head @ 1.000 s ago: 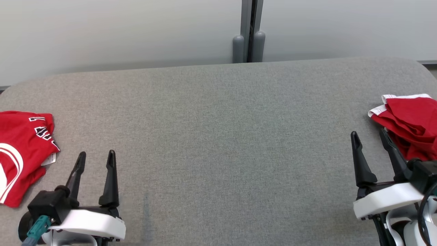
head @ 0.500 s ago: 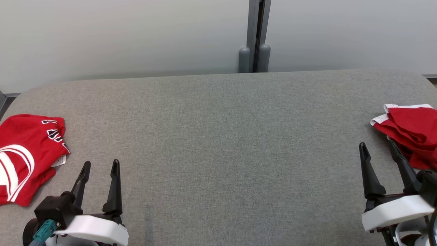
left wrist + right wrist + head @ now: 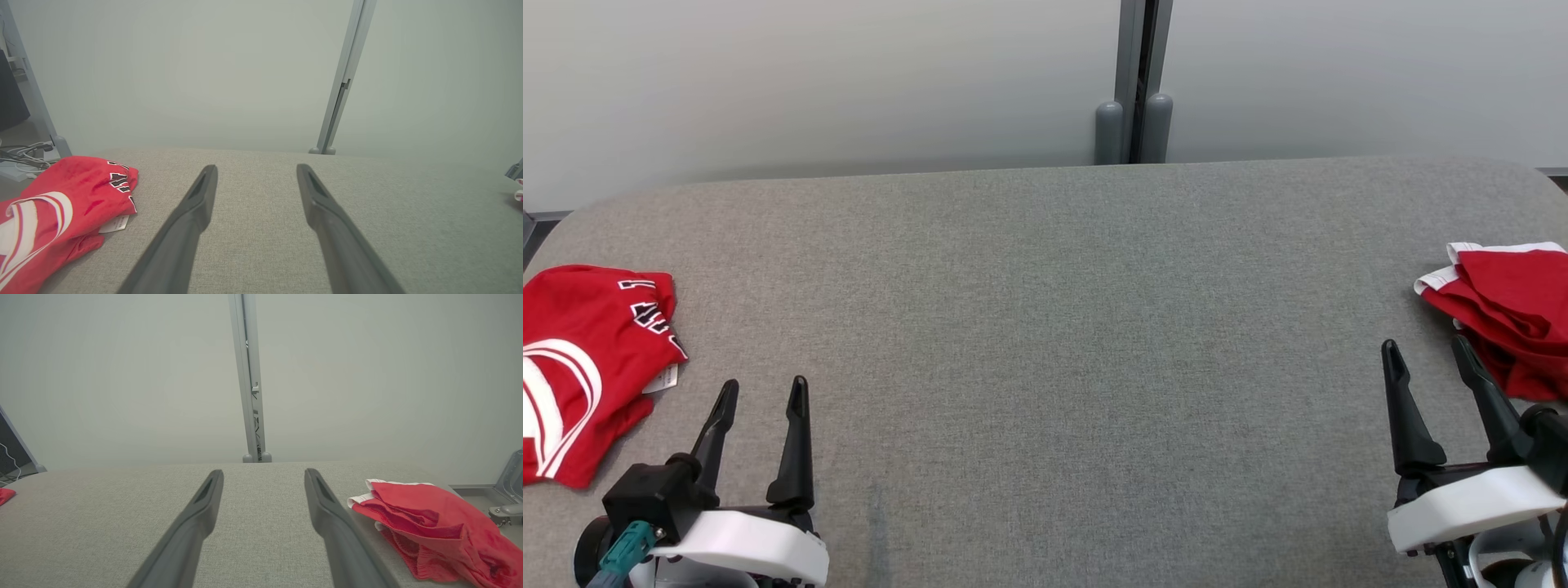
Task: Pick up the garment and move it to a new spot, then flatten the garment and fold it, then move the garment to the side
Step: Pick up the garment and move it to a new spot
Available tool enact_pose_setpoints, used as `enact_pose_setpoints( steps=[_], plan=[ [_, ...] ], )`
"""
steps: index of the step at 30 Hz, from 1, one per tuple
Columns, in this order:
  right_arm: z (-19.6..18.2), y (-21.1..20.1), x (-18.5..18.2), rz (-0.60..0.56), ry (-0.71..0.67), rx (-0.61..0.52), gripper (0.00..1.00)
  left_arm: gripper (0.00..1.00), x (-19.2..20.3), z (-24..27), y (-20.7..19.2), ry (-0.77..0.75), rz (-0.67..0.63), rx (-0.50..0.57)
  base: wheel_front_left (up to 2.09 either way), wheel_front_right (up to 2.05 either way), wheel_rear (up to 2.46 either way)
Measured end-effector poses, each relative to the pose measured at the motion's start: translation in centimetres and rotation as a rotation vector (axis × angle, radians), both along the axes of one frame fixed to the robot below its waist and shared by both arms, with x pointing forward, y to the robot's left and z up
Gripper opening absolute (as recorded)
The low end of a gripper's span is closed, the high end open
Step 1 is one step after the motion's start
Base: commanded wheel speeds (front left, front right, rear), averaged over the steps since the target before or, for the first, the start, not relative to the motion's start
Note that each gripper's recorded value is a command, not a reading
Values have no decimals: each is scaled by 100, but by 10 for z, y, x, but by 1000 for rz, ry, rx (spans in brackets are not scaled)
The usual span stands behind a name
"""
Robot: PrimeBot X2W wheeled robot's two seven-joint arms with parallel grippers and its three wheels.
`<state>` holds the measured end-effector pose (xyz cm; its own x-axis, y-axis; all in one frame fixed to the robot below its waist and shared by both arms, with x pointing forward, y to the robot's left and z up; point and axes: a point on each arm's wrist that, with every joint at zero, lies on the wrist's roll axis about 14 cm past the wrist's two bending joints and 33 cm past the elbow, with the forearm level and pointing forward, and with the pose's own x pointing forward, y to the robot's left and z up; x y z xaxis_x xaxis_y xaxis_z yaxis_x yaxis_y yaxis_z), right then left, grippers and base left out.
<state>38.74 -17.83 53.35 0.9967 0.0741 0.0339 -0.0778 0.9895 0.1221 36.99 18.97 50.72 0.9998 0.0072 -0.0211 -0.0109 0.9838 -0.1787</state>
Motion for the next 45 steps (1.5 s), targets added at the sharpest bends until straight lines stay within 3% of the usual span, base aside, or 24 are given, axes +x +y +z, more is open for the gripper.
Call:
enact_pose_setpoints(
  steps=[24,31,45],
  plan=[
    [-1,14,10,40,-2,5,100,100,2,4,10,-13,33,-12,0,0,0],
    [5,58,27,165,-22,7,100,100,-10,11,48,-44,155,-16,0,0,0],
    [13,171,41,474,-36,38,100,100,-78,18,130,-75,443,-5,0,0,0]
  ],
)
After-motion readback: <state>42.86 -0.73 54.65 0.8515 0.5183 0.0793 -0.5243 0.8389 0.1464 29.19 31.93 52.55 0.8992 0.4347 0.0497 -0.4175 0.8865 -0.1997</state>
